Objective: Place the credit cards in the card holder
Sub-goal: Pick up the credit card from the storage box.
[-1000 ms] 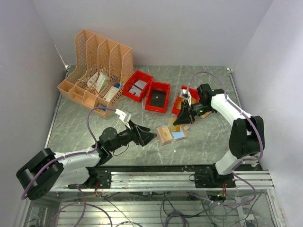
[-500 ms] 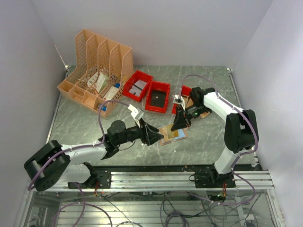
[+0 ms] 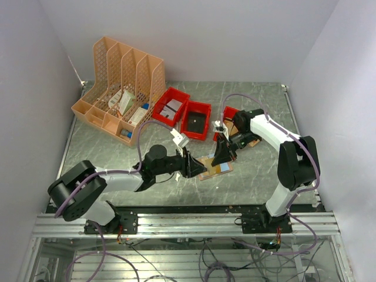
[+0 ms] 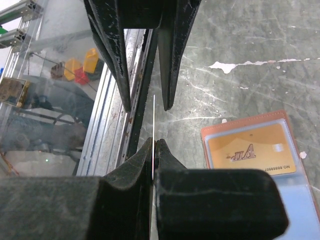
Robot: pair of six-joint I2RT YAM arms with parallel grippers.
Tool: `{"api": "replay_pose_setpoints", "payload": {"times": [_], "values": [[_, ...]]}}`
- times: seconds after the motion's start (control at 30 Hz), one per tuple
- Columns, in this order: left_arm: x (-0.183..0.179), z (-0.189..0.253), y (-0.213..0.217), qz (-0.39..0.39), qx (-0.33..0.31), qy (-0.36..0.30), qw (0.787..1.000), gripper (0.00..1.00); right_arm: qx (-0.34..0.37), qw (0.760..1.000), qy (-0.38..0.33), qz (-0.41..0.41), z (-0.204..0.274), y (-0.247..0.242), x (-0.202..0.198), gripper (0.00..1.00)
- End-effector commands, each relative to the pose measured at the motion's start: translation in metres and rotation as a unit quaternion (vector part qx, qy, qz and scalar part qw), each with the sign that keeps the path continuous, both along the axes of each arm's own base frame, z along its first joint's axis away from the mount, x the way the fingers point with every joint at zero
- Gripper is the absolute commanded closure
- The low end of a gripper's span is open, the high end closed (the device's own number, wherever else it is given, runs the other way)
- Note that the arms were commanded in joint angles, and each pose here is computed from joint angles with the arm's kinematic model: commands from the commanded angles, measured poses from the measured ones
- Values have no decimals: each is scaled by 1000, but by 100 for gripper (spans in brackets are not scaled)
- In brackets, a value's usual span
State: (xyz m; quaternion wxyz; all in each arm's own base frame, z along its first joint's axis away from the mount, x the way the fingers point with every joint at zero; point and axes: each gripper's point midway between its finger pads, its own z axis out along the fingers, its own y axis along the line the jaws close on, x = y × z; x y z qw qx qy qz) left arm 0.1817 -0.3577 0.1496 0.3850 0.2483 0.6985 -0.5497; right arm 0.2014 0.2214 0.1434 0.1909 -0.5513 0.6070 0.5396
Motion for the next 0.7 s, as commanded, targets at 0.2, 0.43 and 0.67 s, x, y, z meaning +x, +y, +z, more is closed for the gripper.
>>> {"api": "replay_pose_setpoints", "payload": {"times": [0.2, 0.43, 0.67], "values": [[4, 20, -17, -23, -31, -30, 999, 61, 9, 999, -19, 26, 5, 8, -6, 100], [6, 20, -21, -27, -29, -32, 999, 76, 6, 999, -18, 34, 3, 10, -9, 100], [3, 18, -19, -32, -33, -29, 999, 93, -2, 999, -22, 29, 2, 11, -7, 84]]}}
